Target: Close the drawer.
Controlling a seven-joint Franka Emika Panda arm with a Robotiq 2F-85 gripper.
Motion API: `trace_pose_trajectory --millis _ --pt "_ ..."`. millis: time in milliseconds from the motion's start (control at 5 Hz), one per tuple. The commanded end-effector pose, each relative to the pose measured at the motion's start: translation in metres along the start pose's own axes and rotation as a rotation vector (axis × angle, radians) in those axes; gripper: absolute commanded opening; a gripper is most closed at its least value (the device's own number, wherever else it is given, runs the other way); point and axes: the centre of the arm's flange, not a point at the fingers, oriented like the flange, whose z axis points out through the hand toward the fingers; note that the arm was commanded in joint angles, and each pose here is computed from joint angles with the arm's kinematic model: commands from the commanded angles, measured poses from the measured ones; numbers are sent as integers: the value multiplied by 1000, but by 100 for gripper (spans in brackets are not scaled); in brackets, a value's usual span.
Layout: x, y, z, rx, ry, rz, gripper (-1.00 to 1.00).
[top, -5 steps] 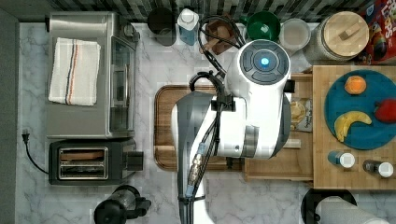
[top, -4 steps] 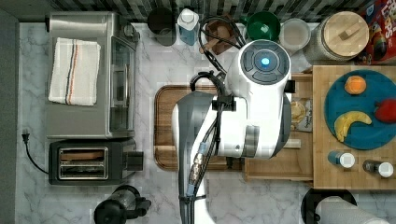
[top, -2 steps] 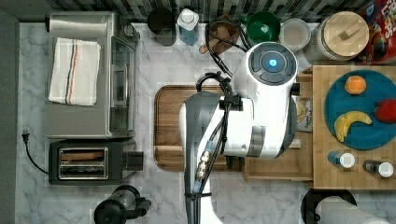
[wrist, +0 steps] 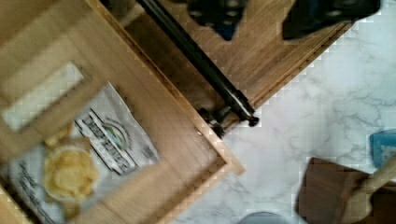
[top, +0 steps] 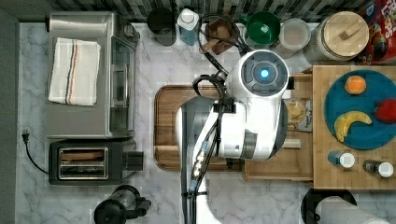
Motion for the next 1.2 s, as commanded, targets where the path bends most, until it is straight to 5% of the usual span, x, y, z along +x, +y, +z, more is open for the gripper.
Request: trace_pose_trajectory --millis 200,400,600,1200 --pt "-119 -69 13 27 -44 -403 100" --pt "-134 -75 26 15 -49 -535 100" --pt "-138 -76 40 45 -68 -593 -100" --pt "-112 -49 104 16 -37 -679 -100"
